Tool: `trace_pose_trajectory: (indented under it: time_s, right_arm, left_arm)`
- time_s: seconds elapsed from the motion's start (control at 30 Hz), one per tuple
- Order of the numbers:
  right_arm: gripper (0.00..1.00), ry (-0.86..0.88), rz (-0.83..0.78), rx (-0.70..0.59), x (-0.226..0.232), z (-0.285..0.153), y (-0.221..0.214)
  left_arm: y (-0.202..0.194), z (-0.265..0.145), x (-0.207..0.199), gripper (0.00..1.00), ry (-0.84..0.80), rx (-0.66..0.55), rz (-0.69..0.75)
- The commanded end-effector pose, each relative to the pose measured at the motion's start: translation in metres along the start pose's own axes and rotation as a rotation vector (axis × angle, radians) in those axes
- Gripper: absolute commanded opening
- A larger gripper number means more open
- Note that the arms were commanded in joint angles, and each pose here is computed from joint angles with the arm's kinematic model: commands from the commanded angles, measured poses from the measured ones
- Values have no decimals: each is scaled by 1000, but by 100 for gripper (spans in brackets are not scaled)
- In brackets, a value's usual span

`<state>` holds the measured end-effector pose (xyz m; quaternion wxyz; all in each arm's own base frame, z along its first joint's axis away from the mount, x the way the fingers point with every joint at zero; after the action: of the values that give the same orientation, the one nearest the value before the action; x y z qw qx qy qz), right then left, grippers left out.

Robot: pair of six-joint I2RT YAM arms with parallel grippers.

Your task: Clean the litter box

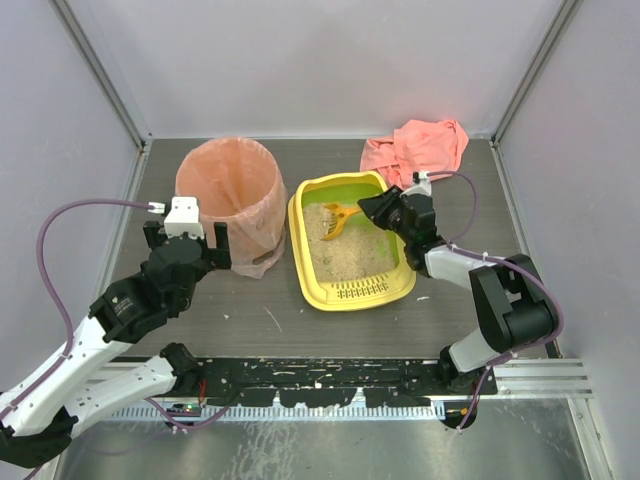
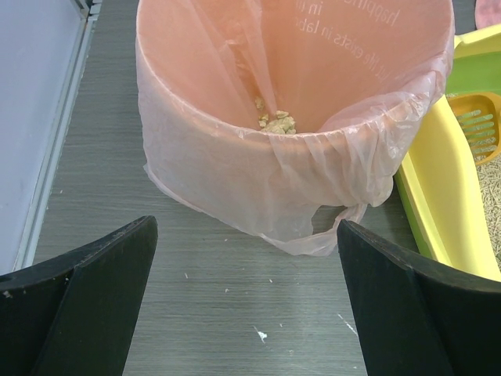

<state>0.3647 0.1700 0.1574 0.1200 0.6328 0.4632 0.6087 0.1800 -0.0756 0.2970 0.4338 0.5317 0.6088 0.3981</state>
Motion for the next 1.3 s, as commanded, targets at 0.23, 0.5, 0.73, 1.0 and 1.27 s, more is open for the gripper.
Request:
trace_pose_trajectory:
  time_s: [0.23, 0.5, 0.73, 1.0, 1.27]
  right_arm:
    - [1, 44, 69, -89, 23, -21, 27]
    - [1, 62, 77, -143, 30, -33, 40]
    - [1, 57, 93, -172, 25, -50, 48]
    - [1, 100, 145, -194, 14, -79, 57]
    - [1, 178, 240, -215, 4, -105, 67]
  left_arm:
    - [7, -2, -1, 100, -11, -28, -40]
    - [7, -3, 0, 100, -13, -33, -47]
    - [7, -3, -1, 100, -17, -30, -47]
    - [7, -2, -2, 100, -18, -29, -46]
    - [7, -4, -9, 99, -70, -9, -40]
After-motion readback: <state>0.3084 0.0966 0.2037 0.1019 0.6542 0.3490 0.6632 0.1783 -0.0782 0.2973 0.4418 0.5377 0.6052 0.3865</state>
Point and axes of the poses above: each gripper's point midway between its finger pads, its own z axis out along the fingers, its own x axis along the line the jaws close on, y = z × x, the point moved 5 cm from there along -z, back along the fingers, and after that the axes turned 8 degrees about -z, right-handed, at the moved point
